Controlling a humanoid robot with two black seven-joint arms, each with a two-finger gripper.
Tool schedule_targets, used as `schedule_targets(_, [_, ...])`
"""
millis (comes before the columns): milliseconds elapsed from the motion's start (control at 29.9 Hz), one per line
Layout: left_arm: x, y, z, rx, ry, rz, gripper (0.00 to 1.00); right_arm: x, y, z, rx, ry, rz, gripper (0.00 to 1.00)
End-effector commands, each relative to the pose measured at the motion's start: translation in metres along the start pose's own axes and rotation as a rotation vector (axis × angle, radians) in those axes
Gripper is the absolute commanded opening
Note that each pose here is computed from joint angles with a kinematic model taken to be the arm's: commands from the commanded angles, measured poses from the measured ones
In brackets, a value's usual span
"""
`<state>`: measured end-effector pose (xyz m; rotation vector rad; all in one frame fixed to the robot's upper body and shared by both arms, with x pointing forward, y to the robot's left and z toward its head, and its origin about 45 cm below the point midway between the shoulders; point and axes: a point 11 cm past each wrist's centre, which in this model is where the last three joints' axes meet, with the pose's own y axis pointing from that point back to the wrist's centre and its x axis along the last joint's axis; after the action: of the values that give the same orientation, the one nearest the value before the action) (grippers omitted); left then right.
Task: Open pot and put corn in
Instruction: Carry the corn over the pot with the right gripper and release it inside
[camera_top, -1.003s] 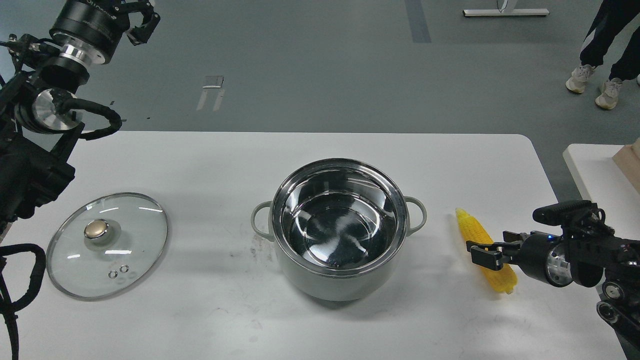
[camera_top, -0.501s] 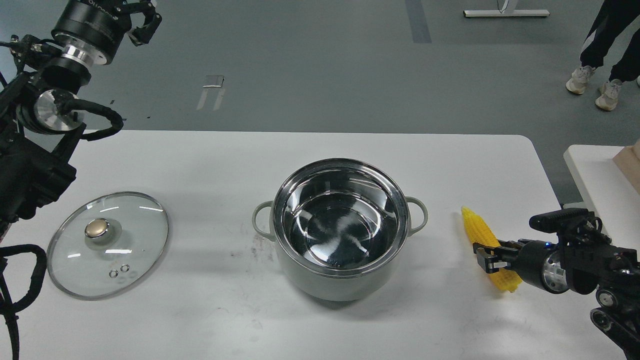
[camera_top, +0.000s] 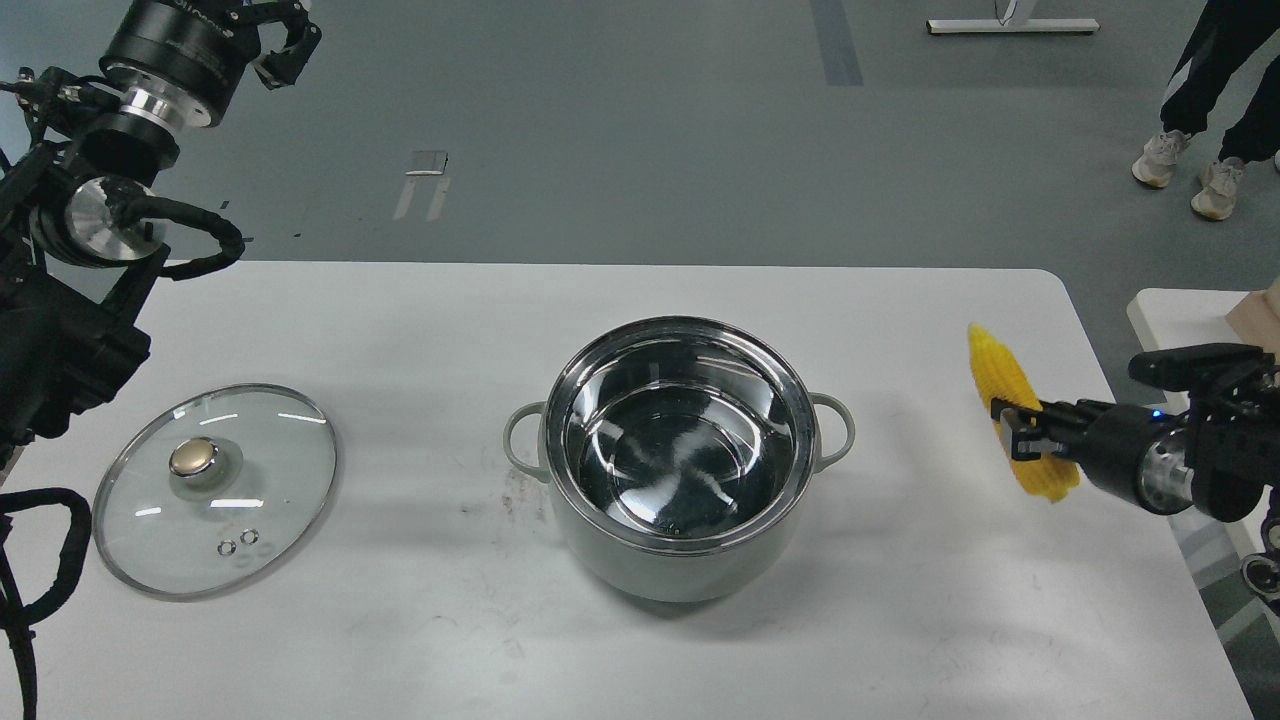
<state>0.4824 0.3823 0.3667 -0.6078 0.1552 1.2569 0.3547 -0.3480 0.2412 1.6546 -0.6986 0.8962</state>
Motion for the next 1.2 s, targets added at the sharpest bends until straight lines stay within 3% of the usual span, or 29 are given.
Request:
schedule_targets(0, [-0.002, -0.001, 0.001, 0.002, -0.002, -0.007, 0.98, 0.06, -0.007, -0.046, 0.132, -0.012, 0.144, 0.0])
schedule_targets(134, [-0.007, -0.002, 0.002, -0.003, 0.0, -0.023, 0.98, 0.066, -0.014, -0.109, 0.286, 0.046, 0.156, 0.0])
schedule_targets(201, [-0.009, -0.003, 0.003, -0.008, -0.001, -0.031, 0.98, 0.052, -0.019, -0.153, 0.383, 0.147, 0.099, 0.0])
schedule_targets(435, [-0.007, -0.002, 0.006, -0.022, 0.001, -0.018, 0.98, 0.003, -0.029, -0.235, 0.563, 0.316, -0.053, 0.0])
schedule_targets(769, [-0.008, -0.003, 0.006, -0.021, 0.007, -0.021, 0.98, -0.037, -0.05, -0.255, 0.546, 0.394, -0.118, 0.0])
schedule_targets(936, [-0.009, -0.003, 0.005, -0.021, 0.009, -0.024, 0.98, -0.05, -0.049, -0.258, 0.557, 0.401, -0.147, 0.18])
schedule_targets(1036, [-0.009, -0.003, 0.004, -0.019, 0.01, -0.024, 0.98, -0.052, -0.049, -0.264, 0.572, 0.395, -0.148, 0.47])
schedule_targets(1103, [-0.009, -0.003, 0.005, -0.019, 0.009, -0.024, 0.98, -0.054, -0.049, -0.264, 0.572, 0.392, -0.152, 0.59])
schedule_targets(1170, [-0.009, -0.003, 0.005, -0.019, 0.009, -0.024, 0.98, -0.055, -0.049, -0.263, 0.57, 0.389, -0.155, 0.63])
